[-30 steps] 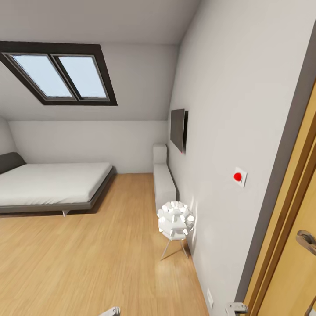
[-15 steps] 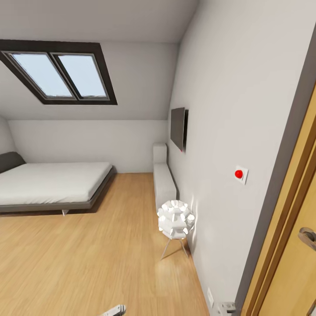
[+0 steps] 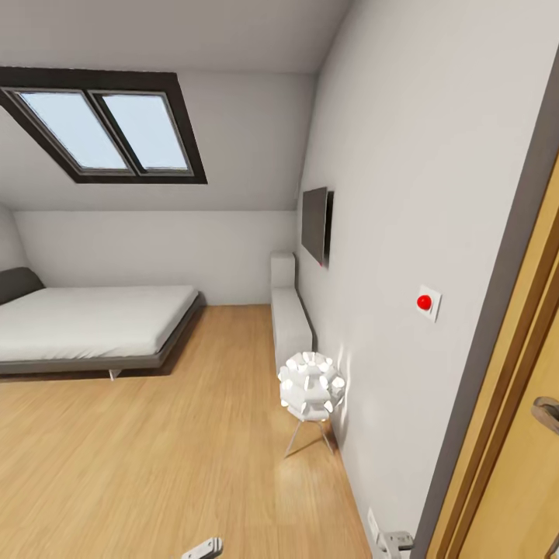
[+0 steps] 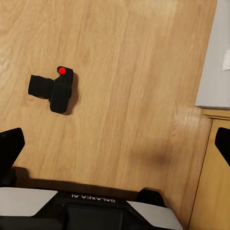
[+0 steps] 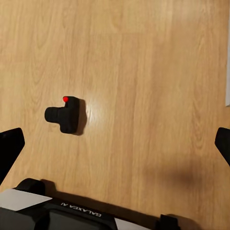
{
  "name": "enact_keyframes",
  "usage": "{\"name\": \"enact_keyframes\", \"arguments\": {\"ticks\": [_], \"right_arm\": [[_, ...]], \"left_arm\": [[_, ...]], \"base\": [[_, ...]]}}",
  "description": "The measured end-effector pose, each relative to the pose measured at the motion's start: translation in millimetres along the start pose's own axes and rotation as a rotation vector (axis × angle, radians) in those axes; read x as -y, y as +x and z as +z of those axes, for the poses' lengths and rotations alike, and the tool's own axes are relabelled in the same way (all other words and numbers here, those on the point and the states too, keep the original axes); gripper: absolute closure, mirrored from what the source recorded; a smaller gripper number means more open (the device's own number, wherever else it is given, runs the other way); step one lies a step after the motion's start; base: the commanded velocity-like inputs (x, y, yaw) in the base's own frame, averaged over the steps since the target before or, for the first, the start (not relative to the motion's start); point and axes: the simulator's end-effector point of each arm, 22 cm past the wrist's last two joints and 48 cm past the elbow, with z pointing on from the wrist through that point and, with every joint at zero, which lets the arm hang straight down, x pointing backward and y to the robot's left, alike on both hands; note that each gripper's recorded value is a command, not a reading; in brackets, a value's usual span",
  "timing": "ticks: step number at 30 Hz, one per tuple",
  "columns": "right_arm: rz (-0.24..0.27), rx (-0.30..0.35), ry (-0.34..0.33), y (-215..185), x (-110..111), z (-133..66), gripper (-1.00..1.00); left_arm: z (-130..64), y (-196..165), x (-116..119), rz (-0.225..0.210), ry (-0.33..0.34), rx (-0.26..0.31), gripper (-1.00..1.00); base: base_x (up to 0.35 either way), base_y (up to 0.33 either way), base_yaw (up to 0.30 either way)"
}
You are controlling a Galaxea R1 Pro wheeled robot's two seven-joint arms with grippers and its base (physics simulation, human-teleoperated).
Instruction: Attach the digital camera to the camera tripod in the bedroom.
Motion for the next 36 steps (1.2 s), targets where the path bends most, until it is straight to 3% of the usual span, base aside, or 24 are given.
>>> {"name": "enact_keyframes", "arguments": {"ticks": [21, 36], "right_arm": [[0.013, 0.0, 0.01, 14, 9, 25.7, -1.0], [-0.002, 0.044, 0.031, 14, 20, 43.9, -1.0]], "left_arm": [[26.1, 6, -10, 0.011, -0.024, 0.003, -1.0], [46.4, 15, -22, 0.012, -0.051, -0.001, -1.0]], "base": [[0.0, 0.0, 0.0], [0.0, 0.0, 0.0]]}}
